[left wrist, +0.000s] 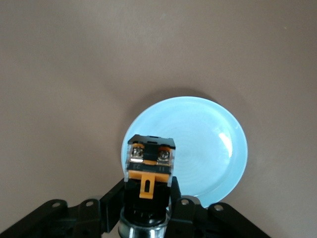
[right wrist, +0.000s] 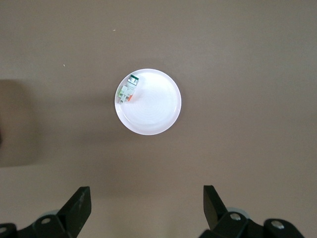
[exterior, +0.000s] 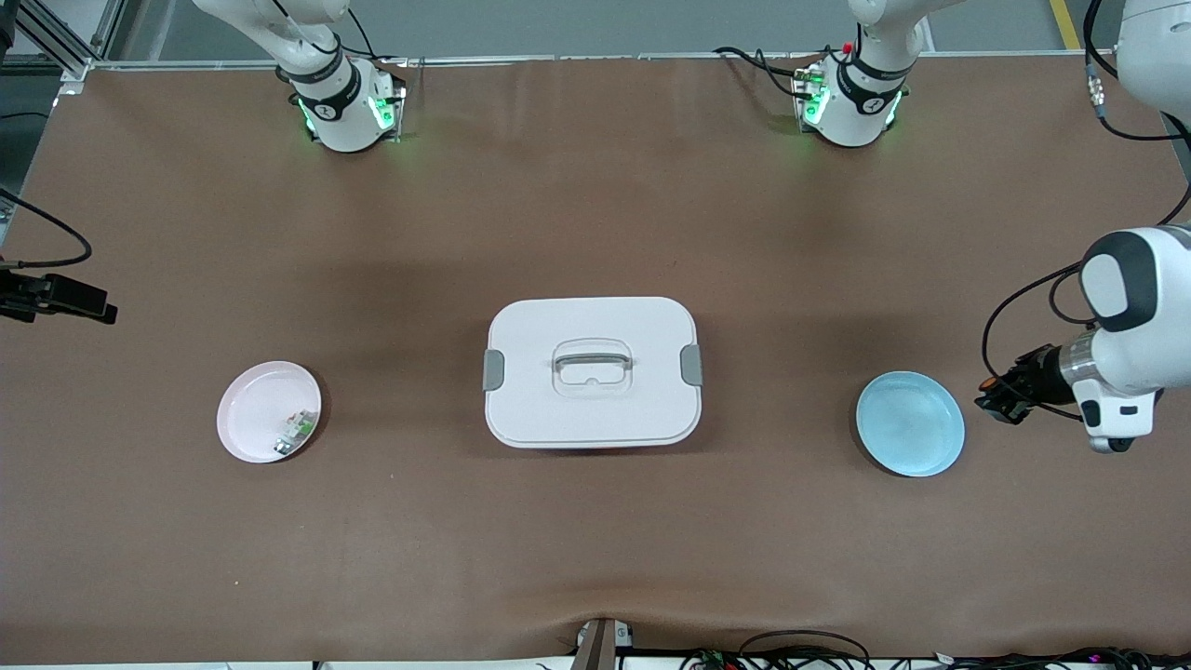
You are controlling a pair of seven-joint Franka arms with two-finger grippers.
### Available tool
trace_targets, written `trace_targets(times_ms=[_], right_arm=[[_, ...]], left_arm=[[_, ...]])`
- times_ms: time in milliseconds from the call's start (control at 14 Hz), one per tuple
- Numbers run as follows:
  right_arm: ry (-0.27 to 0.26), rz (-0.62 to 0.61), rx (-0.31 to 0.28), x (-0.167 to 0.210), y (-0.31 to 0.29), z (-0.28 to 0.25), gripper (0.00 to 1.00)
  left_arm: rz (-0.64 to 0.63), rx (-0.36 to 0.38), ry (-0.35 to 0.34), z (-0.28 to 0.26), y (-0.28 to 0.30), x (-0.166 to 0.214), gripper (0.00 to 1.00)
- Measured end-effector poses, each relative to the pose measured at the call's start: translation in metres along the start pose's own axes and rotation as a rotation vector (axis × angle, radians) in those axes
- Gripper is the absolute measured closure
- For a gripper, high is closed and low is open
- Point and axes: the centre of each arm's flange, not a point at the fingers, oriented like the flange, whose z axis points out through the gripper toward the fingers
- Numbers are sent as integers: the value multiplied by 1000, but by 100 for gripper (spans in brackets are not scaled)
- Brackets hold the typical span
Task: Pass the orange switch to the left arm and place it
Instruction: 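Lower the switch onto the light-blue plate with the left gripper, then open the left gripper to release the switch on the plate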
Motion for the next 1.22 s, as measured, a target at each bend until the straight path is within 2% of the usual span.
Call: trace_targets(times_ms=[143, 358, 645, 931, 1218], right_arm=[[5, 12, -3, -1, 3, -2, 0], [42, 23, -3, -1, 9, -9, 0], [59, 25, -2, -5, 10, -9, 0], [105, 22, -3, -24, 7, -3, 0], [96, 22, -1, -43, 5, -5, 0]], left_arm=[[-116, 3, 24, 12, 14, -10, 63], [-261, -8, 58, 30, 31, -20, 63], [-320, -13, 60, 54, 41, -27, 63], [-410, -5, 96, 74, 46, -32, 63], [-473, 11, 137, 104, 45, -35, 63]])
